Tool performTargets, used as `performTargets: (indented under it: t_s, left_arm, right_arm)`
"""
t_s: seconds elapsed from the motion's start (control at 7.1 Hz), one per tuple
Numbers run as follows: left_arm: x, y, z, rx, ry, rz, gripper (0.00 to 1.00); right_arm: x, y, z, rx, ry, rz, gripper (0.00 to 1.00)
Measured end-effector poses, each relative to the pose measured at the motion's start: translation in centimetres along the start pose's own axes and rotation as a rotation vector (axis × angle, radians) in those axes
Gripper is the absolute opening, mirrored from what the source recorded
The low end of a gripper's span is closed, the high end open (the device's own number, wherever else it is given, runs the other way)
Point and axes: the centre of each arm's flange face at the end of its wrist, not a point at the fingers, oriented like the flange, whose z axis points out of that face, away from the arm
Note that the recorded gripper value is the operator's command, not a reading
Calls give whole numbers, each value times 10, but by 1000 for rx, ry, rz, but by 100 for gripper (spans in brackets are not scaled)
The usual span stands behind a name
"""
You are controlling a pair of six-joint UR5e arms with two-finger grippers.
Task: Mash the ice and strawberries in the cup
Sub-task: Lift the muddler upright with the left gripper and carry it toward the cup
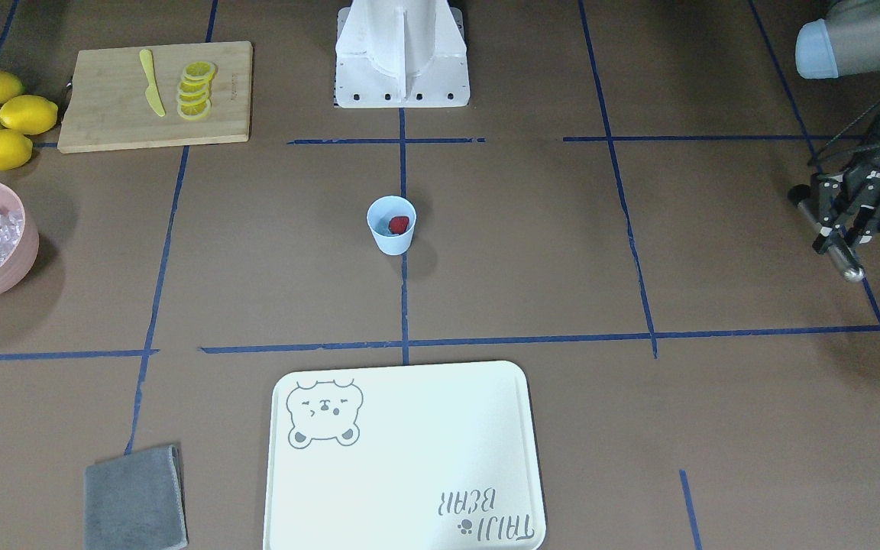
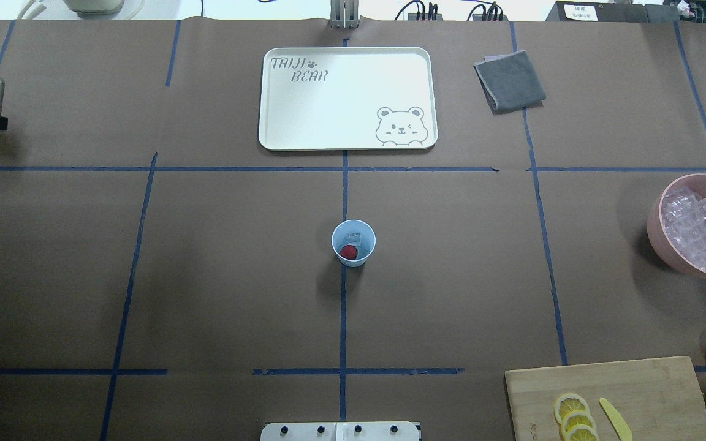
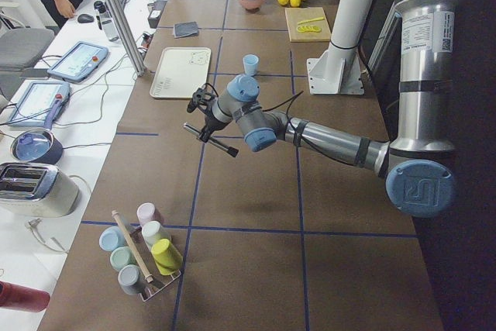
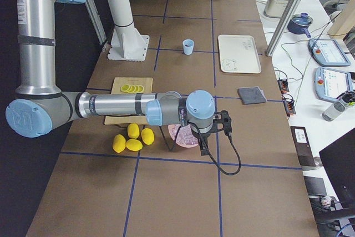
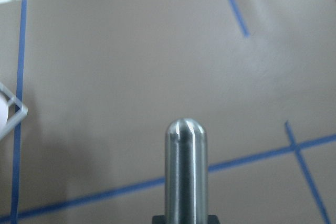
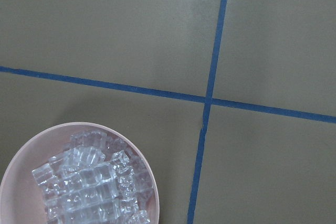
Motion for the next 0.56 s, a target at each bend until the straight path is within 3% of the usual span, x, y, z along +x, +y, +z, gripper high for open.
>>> performTargets:
  t_s: [0.28,0.56]
  left_arm:
    - [80,-38,10,83,93,28,0]
    - [201,-43,40,242,131,17,0]
  right_arm:
    - [-4,1,-3,5,-3,-5,100]
    - [-6,2,-5,8,-4,-7,99]
